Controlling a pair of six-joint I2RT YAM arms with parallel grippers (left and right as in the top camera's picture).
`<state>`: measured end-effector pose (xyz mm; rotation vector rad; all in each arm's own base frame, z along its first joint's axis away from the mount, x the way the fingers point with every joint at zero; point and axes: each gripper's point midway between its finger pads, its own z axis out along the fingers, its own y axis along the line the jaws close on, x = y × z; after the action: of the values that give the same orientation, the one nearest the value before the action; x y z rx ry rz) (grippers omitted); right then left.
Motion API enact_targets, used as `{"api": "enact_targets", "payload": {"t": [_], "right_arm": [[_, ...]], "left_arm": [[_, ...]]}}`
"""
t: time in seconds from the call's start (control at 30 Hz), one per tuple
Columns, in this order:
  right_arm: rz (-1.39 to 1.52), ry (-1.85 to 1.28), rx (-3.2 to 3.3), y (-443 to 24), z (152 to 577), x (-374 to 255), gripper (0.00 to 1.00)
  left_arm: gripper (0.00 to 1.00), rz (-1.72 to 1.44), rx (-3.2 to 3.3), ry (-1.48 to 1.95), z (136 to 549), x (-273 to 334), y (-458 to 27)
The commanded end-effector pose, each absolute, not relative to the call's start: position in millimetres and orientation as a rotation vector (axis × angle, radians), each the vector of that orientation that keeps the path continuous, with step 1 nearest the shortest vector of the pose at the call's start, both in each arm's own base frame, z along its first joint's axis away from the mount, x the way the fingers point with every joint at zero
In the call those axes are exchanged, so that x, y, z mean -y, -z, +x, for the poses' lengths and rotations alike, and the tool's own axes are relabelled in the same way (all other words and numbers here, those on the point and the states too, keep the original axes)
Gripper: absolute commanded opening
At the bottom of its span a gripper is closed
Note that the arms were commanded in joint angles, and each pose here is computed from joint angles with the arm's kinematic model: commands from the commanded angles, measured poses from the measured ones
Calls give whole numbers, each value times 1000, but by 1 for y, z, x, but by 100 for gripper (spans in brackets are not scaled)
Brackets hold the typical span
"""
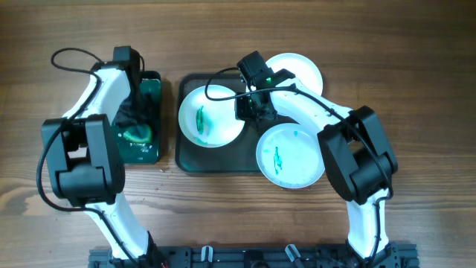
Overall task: Clean dirty plates on tray and stack at the side
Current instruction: 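Grasp the green-yellow sponge from the water tray with the left gripper, then scrub the held plate with the sponge in the left gripper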
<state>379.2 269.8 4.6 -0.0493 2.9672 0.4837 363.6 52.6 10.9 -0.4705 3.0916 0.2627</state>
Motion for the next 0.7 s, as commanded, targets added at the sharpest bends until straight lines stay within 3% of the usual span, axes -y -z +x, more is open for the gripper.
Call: {"api": "enact_targets", "payload": {"t": [0.0, 0.23, 0.53, 0.67], "right_arm": [[-29, -447, -2985, 9, 381, -269, 4], [-30, -453, -2987, 9, 381, -269, 4], [-21, -465, -2998, 9, 379, -268, 4], [-17, -466, -3001, 9, 379, -267, 4]], "left_arm": [[4, -470, -2980, -192, 389, -51, -70], [4, -351, -2919, 425, 398, 33, -114], [4, -413, -3041, 469, 378, 110, -33], [4, -435, -3069, 328, 371, 119, -3]]}}
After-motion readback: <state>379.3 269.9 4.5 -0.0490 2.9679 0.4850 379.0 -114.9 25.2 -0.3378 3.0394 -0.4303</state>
